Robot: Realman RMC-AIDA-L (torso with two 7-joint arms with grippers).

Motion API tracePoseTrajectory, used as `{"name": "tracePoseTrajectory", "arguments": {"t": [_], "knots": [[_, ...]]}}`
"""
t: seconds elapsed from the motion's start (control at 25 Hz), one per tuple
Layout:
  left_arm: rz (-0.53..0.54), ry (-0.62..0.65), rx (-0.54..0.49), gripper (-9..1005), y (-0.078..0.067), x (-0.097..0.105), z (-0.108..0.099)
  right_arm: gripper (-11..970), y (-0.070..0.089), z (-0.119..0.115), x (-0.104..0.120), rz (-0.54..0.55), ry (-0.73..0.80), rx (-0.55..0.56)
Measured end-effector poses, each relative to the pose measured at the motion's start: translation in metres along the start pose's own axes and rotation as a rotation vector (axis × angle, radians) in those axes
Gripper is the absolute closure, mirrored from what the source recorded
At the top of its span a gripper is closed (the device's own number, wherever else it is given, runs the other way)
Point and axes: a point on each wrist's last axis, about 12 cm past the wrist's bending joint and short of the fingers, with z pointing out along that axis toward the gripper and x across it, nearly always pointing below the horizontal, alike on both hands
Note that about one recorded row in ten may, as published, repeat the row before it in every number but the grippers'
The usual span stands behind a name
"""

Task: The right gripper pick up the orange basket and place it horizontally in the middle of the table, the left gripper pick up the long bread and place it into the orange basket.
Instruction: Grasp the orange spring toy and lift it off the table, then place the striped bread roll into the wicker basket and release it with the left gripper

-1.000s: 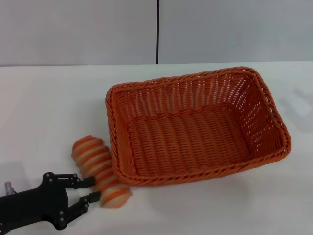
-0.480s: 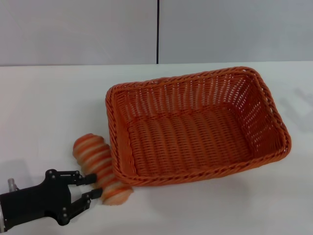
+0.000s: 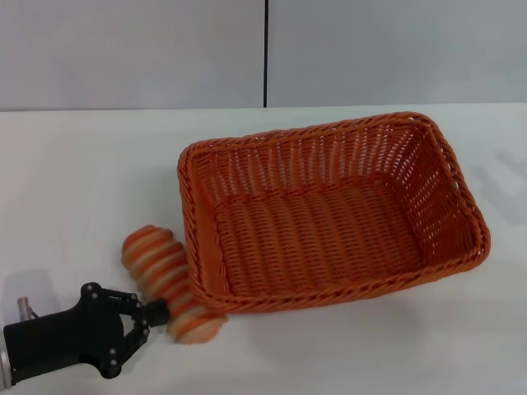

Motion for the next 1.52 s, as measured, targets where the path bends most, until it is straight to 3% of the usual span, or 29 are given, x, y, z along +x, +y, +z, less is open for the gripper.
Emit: {"name": "tracePoseTrajectory", "arguments": {"t": [0.28, 0.4, 0.6, 1.0, 1.24, 1.52], "knots": [[0.002, 0.005, -0.002, 975, 0.001, 0.0, 0.0, 327, 0.0, 0.0, 0.001, 0.005, -0.002, 0.002], [0.005, 0.003, -0.004, 996, 0.001, 0.0, -0.001, 327, -0.001, 0.001, 0.002, 0.012, -0.005, 0.006], [0.016, -0.023, -0.041, 991, 0.006, -0.005, -0.009, 327, -0.002, 0.001, 0.002, 0.017, -0.009, 0.009], [0.085, -0.046, -0.145, 980, 0.03, -0.032, -0.046, 328, -0.003, 0.003, 0.002, 0.018, -0.012, 0.005], [0.142, -0.096, -0.205, 974, 0.046, -0.063, -0.064, 328, -0.003, 0.001, 0.002, 0.02, -0.01, 0.007], [0.195, -0.193, -0.19, 966, 0.052, -0.095, -0.071, 327, -0.002, 0.001, 0.002, 0.02, -0.01, 0.006]]}}
